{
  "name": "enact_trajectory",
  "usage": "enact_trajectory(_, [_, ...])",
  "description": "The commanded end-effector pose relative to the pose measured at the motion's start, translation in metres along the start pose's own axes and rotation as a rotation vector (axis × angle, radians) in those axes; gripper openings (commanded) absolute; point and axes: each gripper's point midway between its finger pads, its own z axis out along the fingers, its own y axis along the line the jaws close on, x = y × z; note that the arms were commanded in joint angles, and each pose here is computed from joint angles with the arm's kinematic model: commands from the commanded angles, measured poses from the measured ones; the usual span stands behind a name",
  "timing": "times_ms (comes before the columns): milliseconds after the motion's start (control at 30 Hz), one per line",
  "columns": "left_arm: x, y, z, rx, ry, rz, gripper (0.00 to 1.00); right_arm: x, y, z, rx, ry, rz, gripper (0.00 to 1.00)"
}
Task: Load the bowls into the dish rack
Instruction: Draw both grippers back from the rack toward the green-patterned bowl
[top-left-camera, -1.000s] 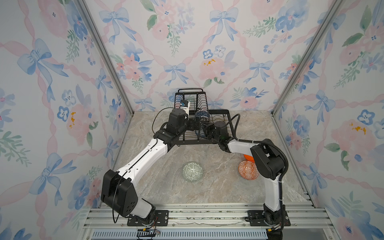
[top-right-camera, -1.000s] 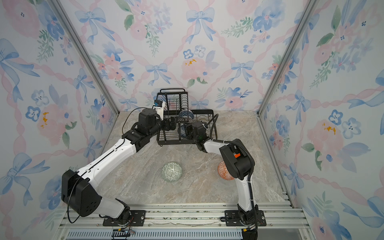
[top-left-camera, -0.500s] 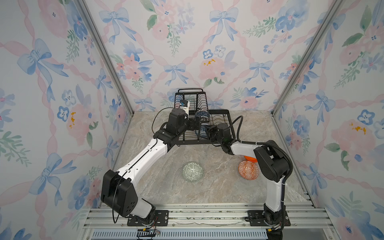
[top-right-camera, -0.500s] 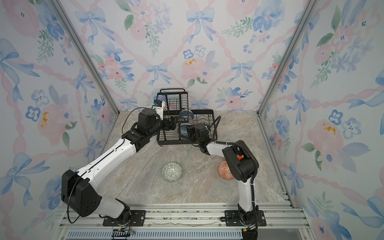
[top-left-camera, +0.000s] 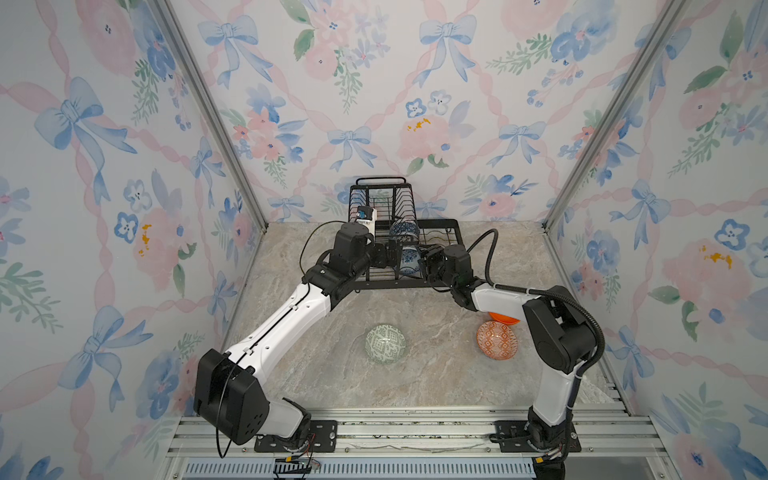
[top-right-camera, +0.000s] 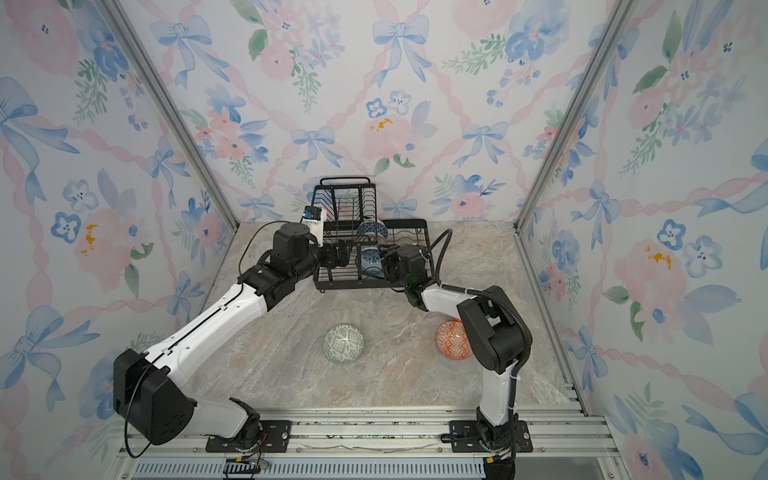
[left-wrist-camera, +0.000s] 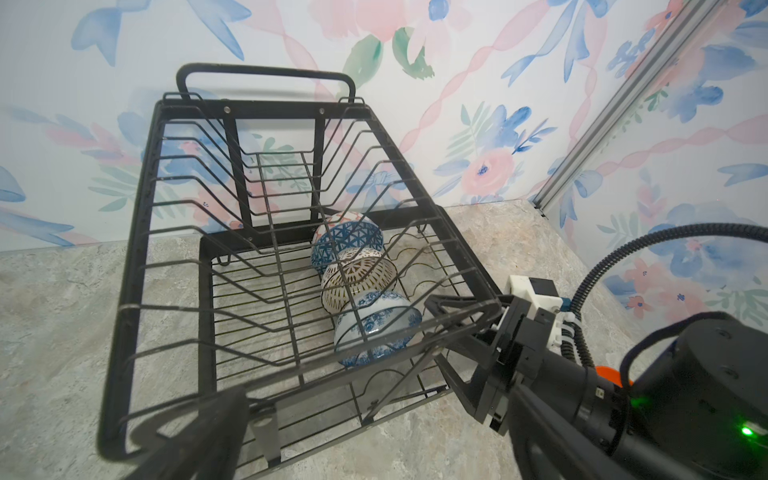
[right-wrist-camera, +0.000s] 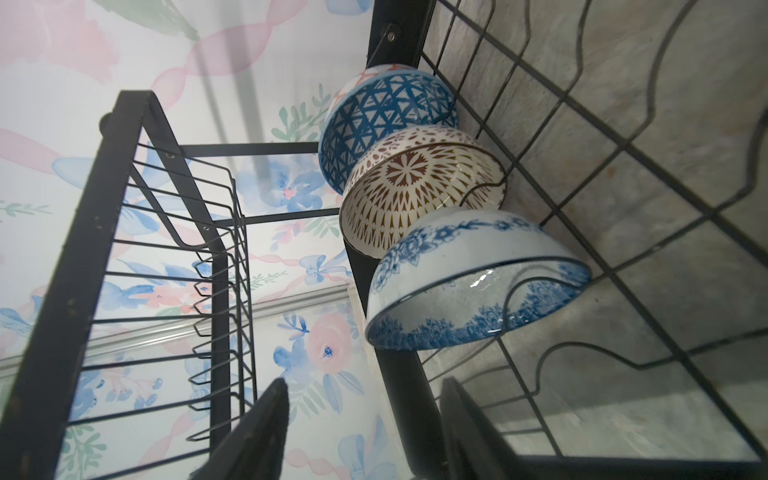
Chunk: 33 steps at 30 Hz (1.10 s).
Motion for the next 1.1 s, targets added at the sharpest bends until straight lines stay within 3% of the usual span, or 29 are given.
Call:
enact_trajectory(0, [0.022,0.006,-0.012,-0.022,0.060,-0.021,0.98,-0.004,0.003,-0.013,0.007,0.009,-0.024,0.70])
enact_trajectory(200, [0.049,0.019,-0.035,-0.053,0.099,-0.049,0.98,-0.006,0.005,-0.027,0.056,0.055,-0.094,0.92])
enact_trajectory(233, [0.054,0.019,-0.039,-0.050,0.109,-0.056,0.98,-0.006,0.006,-0.030,0.066,0.065,-0.111,1.00])
enact_trajectory(467, [0.106,0.023,-0.057,-0.040,0.217,-0.126,0.98,-0.009,0.018,-0.060,0.154,0.106,-0.324,0.97])
enact_trajectory(633, [0.145,0.024,-0.060,-0.049,0.312,-0.170,0.98,-0.005,0.049,-0.094,0.181,0.138,-0.563,0.97])
enact_trajectory(800, [0.184,0.022,-0.063,-0.080,0.471,-0.243,0.98,-0.013,0.052,-0.127,0.265,0.110,-0.756,0.97])
enact_trajectory(933, [0.221,0.013,-0.068,-0.068,0.620,-0.328,0.98,-0.018,0.060,-0.155,0.335,0.066,-0.985,0.97])
enact_trajectory(1067, [0.257,0.007,-0.080,-0.098,0.781,-0.352,0.98,-0.012,0.064,-0.174,0.330,0.070,-1.097,0.97])
